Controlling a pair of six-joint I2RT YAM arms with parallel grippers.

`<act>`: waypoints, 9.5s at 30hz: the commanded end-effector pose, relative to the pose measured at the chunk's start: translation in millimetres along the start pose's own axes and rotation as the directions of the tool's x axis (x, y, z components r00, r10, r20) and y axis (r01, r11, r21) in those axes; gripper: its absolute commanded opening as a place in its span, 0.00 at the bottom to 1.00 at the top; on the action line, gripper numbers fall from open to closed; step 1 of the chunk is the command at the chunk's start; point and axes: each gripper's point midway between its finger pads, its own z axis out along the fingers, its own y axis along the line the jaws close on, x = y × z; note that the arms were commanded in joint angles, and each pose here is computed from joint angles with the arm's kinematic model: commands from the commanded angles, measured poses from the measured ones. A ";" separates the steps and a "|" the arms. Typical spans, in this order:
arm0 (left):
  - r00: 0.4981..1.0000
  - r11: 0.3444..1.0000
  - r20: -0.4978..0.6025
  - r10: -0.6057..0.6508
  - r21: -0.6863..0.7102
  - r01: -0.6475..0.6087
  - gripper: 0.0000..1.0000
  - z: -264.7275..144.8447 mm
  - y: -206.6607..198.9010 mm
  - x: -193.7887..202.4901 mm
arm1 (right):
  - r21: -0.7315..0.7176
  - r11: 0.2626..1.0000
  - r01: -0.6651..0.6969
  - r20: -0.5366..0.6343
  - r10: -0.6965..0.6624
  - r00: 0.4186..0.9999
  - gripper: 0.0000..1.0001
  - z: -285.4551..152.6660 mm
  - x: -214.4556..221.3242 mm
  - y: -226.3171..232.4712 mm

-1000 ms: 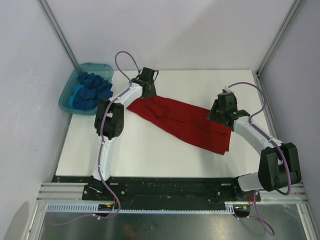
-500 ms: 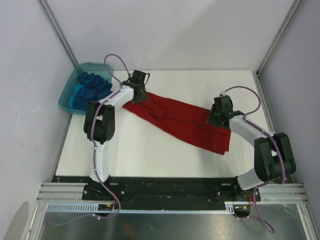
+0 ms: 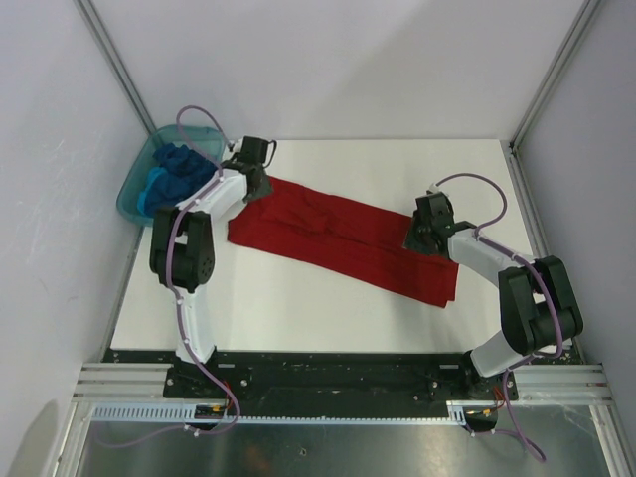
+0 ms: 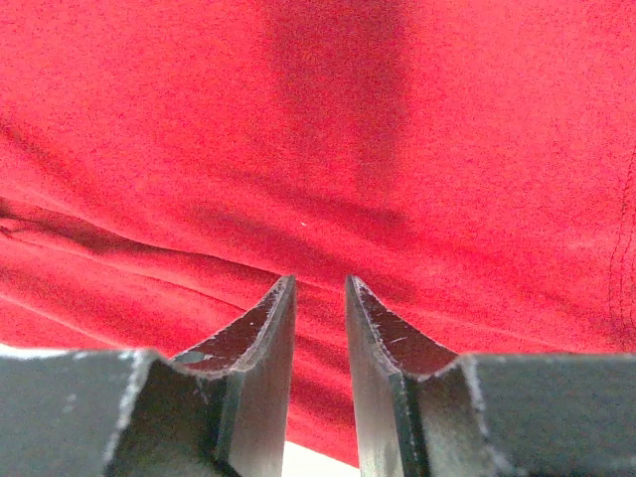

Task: Fold and stack the t-shirts
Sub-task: Rotate the tshirt 90 degrees, then grab the bottom of the folded rectangular tshirt with both arms, then fold the folded rectangular tshirt in 1/3 of the way

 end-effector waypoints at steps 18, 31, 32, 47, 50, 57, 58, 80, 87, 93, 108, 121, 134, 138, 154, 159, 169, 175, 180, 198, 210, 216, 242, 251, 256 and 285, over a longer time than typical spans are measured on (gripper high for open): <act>0.917 0.899 -0.006 -0.399 -0.200 0.390 0.61 -54.0 92.8 88.8 | -0.042 0.999 0.035 -0.004 -0.035 0.999 0.31 1.2 7.4 18.9; 0.882 0.859 -0.044 -0.469 -0.254 0.444 0.62 -9.4 90.3 90.9 | -0.028 0.998 0.057 -0.002 -0.057 0.998 0.31 -8.2 9.6 14.5; 0.886 0.862 -0.043 -0.462 -0.256 0.437 0.61 -6.2 89.6 89.5 | -0.028 0.998 0.057 -0.001 -0.057 0.998 0.30 -8.6 9.5 14.4; 0.962 0.953 -0.063 -0.267 -0.162 0.254 0.39 43.0 46.9 39.6 | -0.022 0.998 0.066 -0.009 -0.066 0.998 0.29 -9.6 12.8 13.7; 0.974 0.971 -0.049 -0.221 -0.103 0.215 0.38 52.8 25.2 16.7 | -0.022 0.997 0.075 -0.015 -0.076 0.997 0.29 -10.2 16.0 15.1; 0.993 0.994 -0.052 -0.107 0.033 0.109 0.38 78.3 -25.1 -10.8 | -0.016 0.994 0.106 -0.043 -0.106 0.993 0.30 -14.5 32.5 12.9; 0.994 0.994 -0.053 -0.096 0.053 0.099 0.38 81.6 -32.0 -13.5 | -0.014 0.994 0.110 -0.048 -0.111 0.993 0.30 -16.0 36.1 11.7; 0.992 0.971 -0.052 -0.115 0.205 0.123 0.52 78.3 -54.4 -51.8 | 0.062 0.954 0.293 -0.176 -0.278 0.944 0.43 -75.7 130.5 -13.0; 0.987 0.973 -0.072 -0.143 0.170 0.154 0.49 73.9 -29.7 -49.5 | 0.062 0.942 0.330 -0.205 -0.311 0.928 0.45 -77.0 140.7 -15.2; 0.988 0.971 -0.061 -0.140 0.189 0.149 0.54 62.7 -31.2 -56.4 | 0.082 0.934 0.347 -0.231 -0.321 0.918 0.49 -73.7 146.3 -20.1; 0.987 0.956 -0.044 -0.157 0.243 0.163 0.60 -7.2 -27.7 -64.0 | 0.128 0.920 0.371 -0.265 -0.329 0.906 0.14 -55.8 159.1 -24.5; 0.952 0.950 -0.169 -0.255 0.138 0.279 0.60 -81.9 51.9 78.4 | -0.200 0.894 0.400 -0.313 -0.445 0.839 0.00 -71.4 244.7 105.2; 0.946 0.933 -0.209 -0.248 0.212 0.291 0.54 -145.9 92.3 168.2 | -0.422 0.846 0.327 -0.344 -0.483 0.805 0.25 -103.4 317.5 229.5; 0.945 0.935 -0.267 -0.189 0.246 0.256 0.51 -158.7 78.2 204.0 | -0.377 0.851 0.365 -0.261 -0.476 0.840 0.50 -134.0 277.5 218.4; 0.927 0.951 -0.373 -0.049 0.266 0.158 0.50 -193.5 55.4 291.2 | -0.149 0.971 0.186 -0.227 -0.217 0.950 0.52 -142.4 178.3 46.2; 0.930 0.959 -0.364 -0.056 0.241 0.152 0.51 -198.5 58.1 295.3 | -0.178 0.971 0.161 -0.259 -0.204 0.944 0.50 -131.4 185.1 34.9; 0.923 0.965 -0.354 -0.150 0.153 0.215 0.52 -195.6 72.3 305.8 | -0.195 0.966 0.169 -0.305 -0.223 0.926 0.51 -110.4 203.5 33.7; 0.921 0.971 -0.366 -0.135 0.138 0.197 0.53 -194.3 72.9 312.3 | -0.191 0.968 0.164 -0.321 -0.219 0.921 0.49 -98.5 210.4 33.2; 0.916 0.976 -0.386 -0.111 0.133 0.174 0.55 -194.8 73.2 319.7 | -0.199 0.969 0.150 -0.322 -0.209 0.924 0.48 -93.0 212.9 33.4; 0.859 0.980 -0.511 0.035 0.185 0.070 0.53 -207.8 58.2 350.0 | -0.208 0.974 0.093 -0.354 -0.164 0.921 0.01 -92.7 223.3 12.3; 0.818 0.992 -0.575 0.022 0.114 0.053 0.48 -209.9 66.3 380.6 | -0.219 0.972 0.083 -0.350 -0.158 0.923 0.01 -94.7 221.3 14.5; 0.828 0.989 -0.560 0.018 0.130 0.067 0.36 -208.9 57.5 378.2 | -0.234 0.969 0.077 -0.339 -0.155 0.928 0.06 -98.2 217.2 19.3; 0.837 0.983 -0.545 0.037 0.169 0.067 0.00 -212.4 52.2 373.4 | -0.243 0.969 0.050 -0.298 -0.123 0.947 0.38 -91.0 205.3 32.2; 0.838 0.979 -0.543 0.049 0.193 0.068 0.00 -215.4 49.7 371.4 | -0.246 0.967 0.063 -0.308 -0.140 0.941 0.15 -91.2 211.9 33.7; 0.832 0.972 -0.551 0.060 0.222 0.077 0.00 -221.9 50.9 373.3 | -0.245 0.966 0.086 -0.296 -0.159 0.942 0.00 -101.7 215.8 30.9; 0.972 0.953 -0.176 -0.155 0.232 0.194 0.00 -130.7 -28.2 147.4 | -0.308 0.951 0.043 -0.012 -0.049 0.999 0.00 -13.0 15.9 157.4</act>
